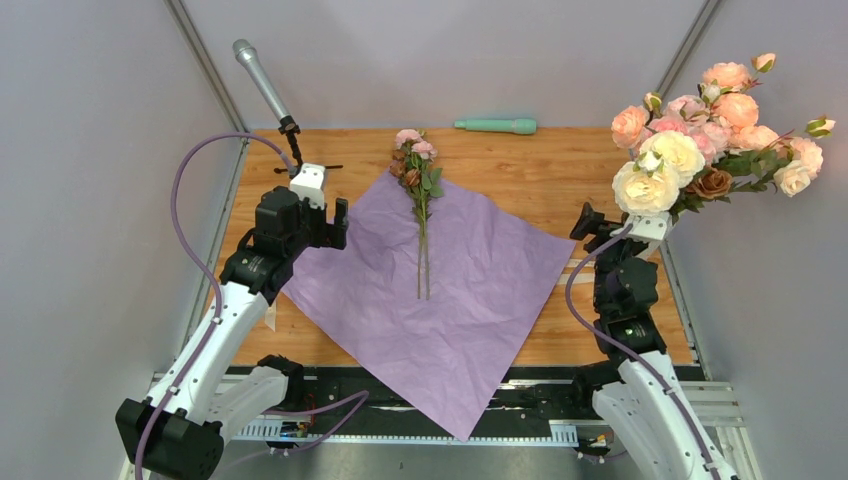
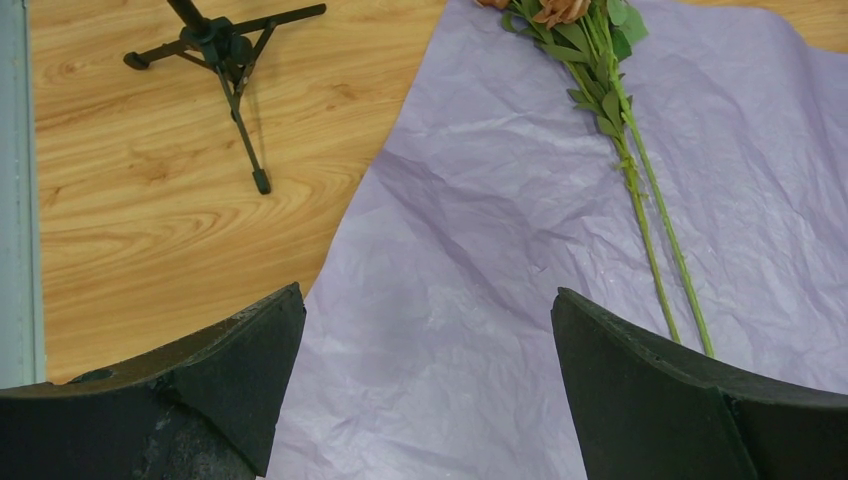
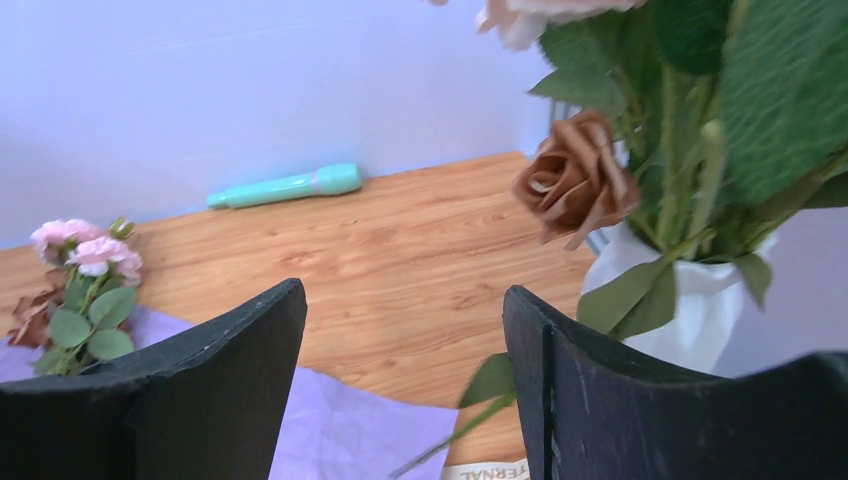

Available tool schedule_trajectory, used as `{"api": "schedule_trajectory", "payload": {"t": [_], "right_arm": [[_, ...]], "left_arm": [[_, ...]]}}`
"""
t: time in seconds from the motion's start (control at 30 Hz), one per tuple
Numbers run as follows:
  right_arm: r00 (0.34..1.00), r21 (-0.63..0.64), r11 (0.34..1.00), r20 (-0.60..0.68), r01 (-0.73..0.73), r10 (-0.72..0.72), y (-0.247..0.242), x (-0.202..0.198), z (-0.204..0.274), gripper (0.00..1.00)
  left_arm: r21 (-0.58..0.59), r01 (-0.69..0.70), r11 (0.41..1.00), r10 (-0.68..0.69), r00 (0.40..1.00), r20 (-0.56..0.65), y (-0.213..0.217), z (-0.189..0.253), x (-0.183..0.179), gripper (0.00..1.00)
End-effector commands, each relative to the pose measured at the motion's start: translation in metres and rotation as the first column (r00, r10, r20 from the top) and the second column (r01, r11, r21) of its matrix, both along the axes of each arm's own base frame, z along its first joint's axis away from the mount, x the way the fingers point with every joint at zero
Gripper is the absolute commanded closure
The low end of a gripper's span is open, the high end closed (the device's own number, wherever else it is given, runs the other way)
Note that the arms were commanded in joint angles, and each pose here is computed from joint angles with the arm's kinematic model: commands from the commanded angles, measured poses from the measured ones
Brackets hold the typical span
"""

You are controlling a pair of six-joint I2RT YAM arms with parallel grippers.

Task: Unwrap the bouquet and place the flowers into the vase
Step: Insert the fake flower into the vase.

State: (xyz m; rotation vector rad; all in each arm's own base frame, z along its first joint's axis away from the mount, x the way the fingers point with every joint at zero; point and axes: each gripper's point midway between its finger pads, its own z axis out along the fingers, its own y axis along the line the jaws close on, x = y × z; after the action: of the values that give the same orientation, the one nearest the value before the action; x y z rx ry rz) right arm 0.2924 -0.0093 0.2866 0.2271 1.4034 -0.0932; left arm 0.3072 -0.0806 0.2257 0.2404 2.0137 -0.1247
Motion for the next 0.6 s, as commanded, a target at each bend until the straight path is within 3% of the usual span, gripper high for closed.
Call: {"api": "schedule_trajectory", "payload": {"t": [0.0, 0.33, 0.57], "right_arm": [[0.997, 0.049, 0.997, -0.028, -0.067, 0.068, 0.019, -0.001, -0.013, 0.27], [0.962, 0.102, 0.963, -0.089, -0.249, 0.258, 0.081, -0.011, -0.038, 0.28], [0.918, 0.093, 0.937, -0.189, -0.337, 0.349, 0.121, -0.013, -0.066, 0.29]], "left_arm": [[-0.031, 0.05, 0.998, -0.049, 0.998, 0.037, -0.01, 0.009, 0.002, 0.0], [-0.097, 0.084, 0.992, -0.086, 0.996, -0.01, -0.033, 0.002, -0.004, 0.03], [-0.245, 0.105, 0.964, -0.122, 0.991, -0.056, -0.079, -0.018, -0.018, 0.04]]}}
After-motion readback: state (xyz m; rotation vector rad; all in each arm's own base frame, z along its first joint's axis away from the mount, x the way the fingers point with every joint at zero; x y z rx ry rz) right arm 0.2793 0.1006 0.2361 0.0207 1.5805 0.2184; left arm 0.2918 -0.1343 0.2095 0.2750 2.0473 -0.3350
